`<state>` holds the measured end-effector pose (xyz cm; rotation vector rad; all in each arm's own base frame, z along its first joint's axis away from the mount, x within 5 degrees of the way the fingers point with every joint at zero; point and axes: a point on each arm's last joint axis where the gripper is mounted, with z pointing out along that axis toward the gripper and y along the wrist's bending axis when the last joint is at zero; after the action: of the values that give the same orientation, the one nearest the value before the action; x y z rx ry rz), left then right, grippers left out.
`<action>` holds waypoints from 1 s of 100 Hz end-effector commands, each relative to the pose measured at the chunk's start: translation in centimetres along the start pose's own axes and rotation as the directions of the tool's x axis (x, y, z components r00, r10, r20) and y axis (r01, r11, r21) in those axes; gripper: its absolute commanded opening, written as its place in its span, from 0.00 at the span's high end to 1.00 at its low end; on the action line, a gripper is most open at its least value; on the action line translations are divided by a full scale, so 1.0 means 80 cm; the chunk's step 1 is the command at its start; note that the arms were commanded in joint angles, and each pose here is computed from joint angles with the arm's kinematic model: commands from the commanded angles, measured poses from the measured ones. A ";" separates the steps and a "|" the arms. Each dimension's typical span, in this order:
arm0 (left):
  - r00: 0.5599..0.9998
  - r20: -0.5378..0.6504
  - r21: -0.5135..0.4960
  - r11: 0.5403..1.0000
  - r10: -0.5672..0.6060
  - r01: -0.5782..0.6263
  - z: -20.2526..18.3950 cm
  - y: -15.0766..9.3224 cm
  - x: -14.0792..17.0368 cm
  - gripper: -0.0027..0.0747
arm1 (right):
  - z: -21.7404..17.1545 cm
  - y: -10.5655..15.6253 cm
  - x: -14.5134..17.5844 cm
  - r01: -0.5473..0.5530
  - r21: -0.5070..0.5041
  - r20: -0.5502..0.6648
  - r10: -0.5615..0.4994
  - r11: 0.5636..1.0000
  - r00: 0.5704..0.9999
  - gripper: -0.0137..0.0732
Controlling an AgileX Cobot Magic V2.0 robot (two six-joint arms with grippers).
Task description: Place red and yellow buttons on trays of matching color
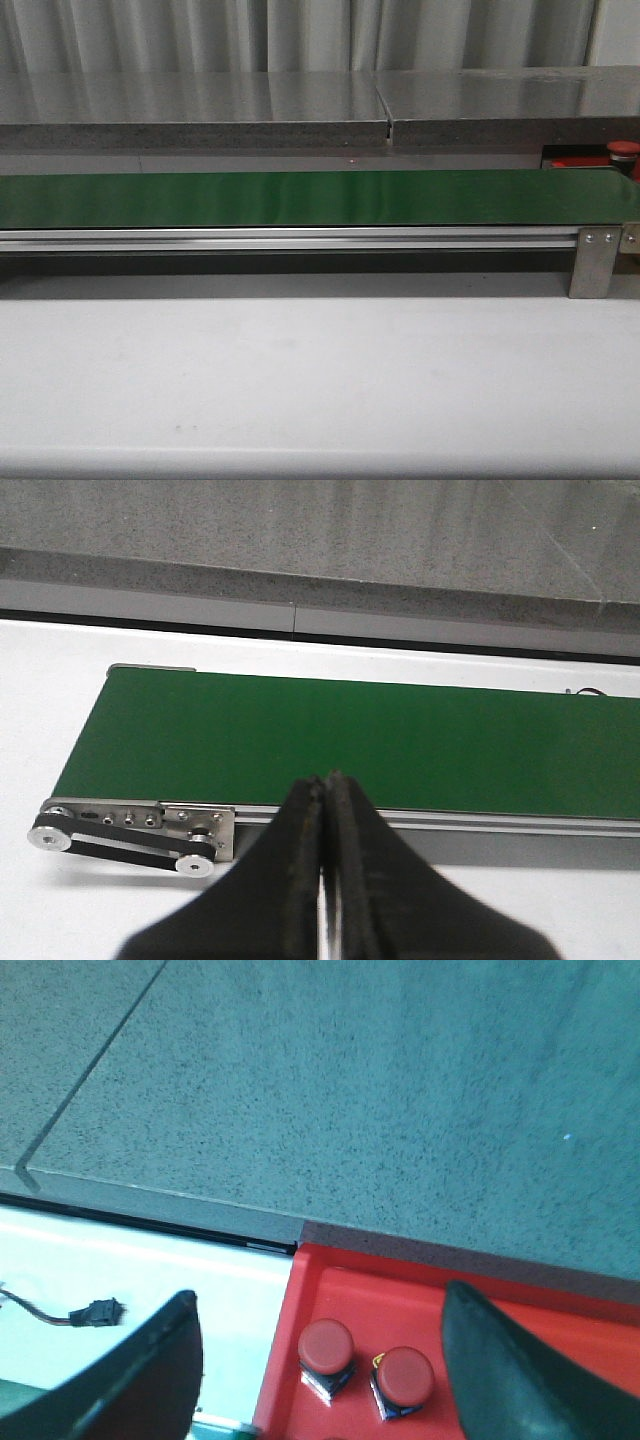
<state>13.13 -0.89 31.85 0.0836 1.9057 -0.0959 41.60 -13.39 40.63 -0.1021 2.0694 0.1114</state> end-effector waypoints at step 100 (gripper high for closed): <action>0.995 0.096 -0.012 1.000 -0.013 0.014 -0.004 0.001 -0.019 0.99 | -0.259 0.202 0.206 0.068 0.106 0.211 -0.089 0.992 0.973 0.25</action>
<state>13.13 -0.89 31.85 0.0833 1.9057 -0.0963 16.11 -0.57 36.57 -0.1452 1.9755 -0.0141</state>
